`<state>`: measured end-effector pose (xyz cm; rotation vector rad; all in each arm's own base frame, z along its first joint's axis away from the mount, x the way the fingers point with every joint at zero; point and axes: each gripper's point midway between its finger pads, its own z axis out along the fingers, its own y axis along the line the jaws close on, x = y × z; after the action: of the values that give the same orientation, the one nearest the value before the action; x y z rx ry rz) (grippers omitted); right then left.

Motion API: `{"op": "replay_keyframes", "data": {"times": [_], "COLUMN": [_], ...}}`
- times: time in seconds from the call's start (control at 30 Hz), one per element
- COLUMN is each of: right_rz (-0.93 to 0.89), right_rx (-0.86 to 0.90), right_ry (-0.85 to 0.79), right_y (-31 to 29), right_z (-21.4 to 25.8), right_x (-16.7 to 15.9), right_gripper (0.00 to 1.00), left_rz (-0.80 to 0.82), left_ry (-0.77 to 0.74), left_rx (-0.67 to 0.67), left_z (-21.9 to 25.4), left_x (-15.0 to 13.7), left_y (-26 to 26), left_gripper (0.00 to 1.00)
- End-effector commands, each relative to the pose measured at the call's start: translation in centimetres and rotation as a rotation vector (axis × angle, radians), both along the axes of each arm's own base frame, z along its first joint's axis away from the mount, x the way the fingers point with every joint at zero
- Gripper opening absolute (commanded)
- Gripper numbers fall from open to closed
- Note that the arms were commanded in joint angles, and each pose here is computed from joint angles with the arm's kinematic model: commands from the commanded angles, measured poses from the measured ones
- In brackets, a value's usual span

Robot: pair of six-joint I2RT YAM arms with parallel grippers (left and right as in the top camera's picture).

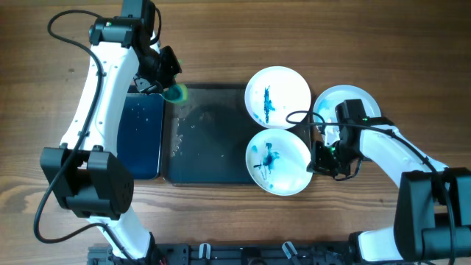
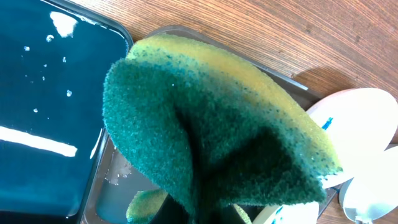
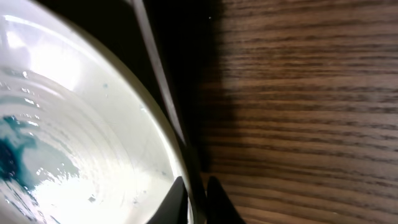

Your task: Clean dirty plates on tray and stack at the side

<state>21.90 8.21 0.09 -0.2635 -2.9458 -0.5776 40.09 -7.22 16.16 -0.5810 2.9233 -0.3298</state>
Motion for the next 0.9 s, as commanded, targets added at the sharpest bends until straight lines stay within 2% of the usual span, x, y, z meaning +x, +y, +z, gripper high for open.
{"op": "replay_keyframes", "data": {"times": [0.0,0.47,0.57,0.67,0.77,0.87], "right_rz": [-0.004,0.013,0.015,0.013,0.012,0.012], "right_rx": [-0.032,-0.067,-0.114,-0.117,-0.115,-0.114], "right_ry": [0.01,-0.028,-0.037,-0.057,-0.082,-0.083], "right_y": [-0.4,-1.0,-1.7,-1.8,-1.7,-1.7], "right_z": [-0.5,3.6,3.3,3.2,3.0,2.7], "right_x": [-0.3,1.0,1.1,1.6,2.1,2.0], "right_gripper": [0.05,0.07,0.15,0.18,0.26,0.26], "left_rz": [-0.002,-0.002,-0.002,-0.002,-0.002,0.001], "left_ry": [-0.041,-0.036,-0.034,-0.03,-0.022,-0.018], "left_rx": [-0.002,-0.001,-0.001,0.0,0.001,0.014], "left_z": [1.4,1.3,1.3,1.3,1.2,1.2], "left_x": [0.2,0.1,0.0,0.0,-0.2,-0.3], "left_y": [0.0,0.0,0.0,0.0,0.0,0.3], "left_gripper": [0.04,0.04,0.04,0.04,0.04,0.04]}}
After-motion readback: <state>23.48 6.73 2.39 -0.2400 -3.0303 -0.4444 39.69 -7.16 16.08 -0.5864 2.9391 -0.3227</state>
